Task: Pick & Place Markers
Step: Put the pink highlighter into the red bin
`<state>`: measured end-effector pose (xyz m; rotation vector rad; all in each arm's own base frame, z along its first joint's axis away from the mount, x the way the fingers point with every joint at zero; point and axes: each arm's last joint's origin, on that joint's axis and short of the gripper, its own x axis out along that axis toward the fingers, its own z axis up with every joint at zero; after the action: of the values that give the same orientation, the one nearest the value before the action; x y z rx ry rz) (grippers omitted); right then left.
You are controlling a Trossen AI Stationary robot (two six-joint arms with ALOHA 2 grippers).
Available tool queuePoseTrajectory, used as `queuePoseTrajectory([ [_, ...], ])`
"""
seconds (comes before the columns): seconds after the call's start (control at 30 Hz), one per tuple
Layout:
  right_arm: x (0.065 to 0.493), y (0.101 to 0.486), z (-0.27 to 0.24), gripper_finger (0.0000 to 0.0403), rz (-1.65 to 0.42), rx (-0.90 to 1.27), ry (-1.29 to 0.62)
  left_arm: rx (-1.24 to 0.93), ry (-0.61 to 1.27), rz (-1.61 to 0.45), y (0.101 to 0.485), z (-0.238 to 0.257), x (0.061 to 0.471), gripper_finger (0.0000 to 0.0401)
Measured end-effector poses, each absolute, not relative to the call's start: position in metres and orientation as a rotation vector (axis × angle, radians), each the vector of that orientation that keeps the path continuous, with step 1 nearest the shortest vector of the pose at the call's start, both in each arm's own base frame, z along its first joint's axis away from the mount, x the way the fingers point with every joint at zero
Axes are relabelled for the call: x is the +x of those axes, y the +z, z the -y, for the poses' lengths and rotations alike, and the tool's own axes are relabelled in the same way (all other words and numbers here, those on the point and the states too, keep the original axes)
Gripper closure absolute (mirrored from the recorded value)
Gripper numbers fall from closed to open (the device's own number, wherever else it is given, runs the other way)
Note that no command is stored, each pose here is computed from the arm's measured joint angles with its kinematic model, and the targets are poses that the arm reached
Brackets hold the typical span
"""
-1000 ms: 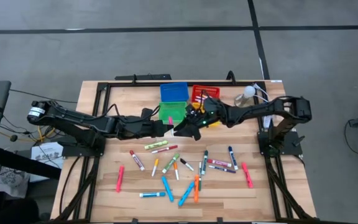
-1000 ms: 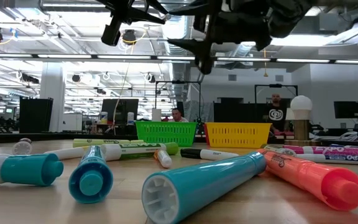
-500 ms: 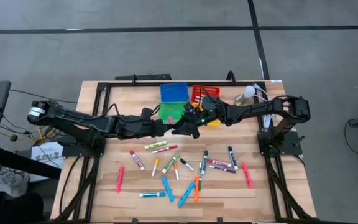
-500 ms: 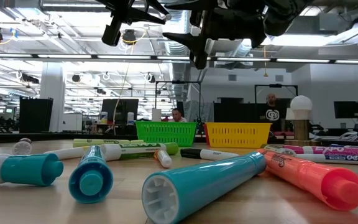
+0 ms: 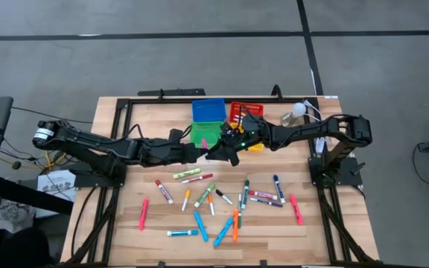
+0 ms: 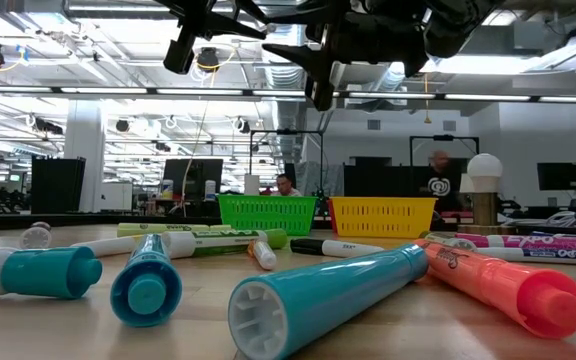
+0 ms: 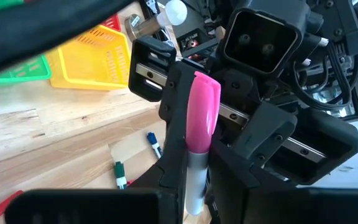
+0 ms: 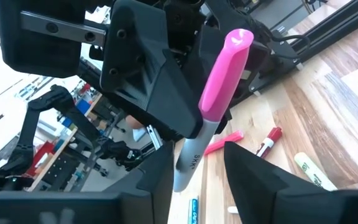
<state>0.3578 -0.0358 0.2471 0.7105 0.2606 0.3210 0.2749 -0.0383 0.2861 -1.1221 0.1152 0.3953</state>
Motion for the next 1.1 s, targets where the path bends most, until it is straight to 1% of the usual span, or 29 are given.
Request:
queuePoseTrajectory([
  [0.23,0.3577,0.2475,0.0358,0.0308,-0.259,0.709,0.322,-1.122,0.396,-0.115,0.2861,0.0383,0.2749,0.0343],
  [0.53,0.3572,0.2467,0.0357,0.0374,-0.265,0.698,0.325,-1.108,0.399,-0.119,0.2858,0.0382,0.2747,0.0343],
  [0.67,0.3572,0.2466,0.0357,0.0382,-0.265,0.698,0.324,-1.086,0.397,-0.123,0.2859,0.0382,0.2747,0.0340],
  [0.87,0.3574,0.2473,0.0358,0.0368,-0.255,0.696,0.322,-1.095,0.389,-0.119,0.2865,0.0383,0.2750,0.0306],
  [1.1,0.3574,0.2471,0.0358,0.0388,-0.258,0.699,0.322,-1.094,0.389,-0.120,0.2864,0.0383,0.2749,0.0252],
])
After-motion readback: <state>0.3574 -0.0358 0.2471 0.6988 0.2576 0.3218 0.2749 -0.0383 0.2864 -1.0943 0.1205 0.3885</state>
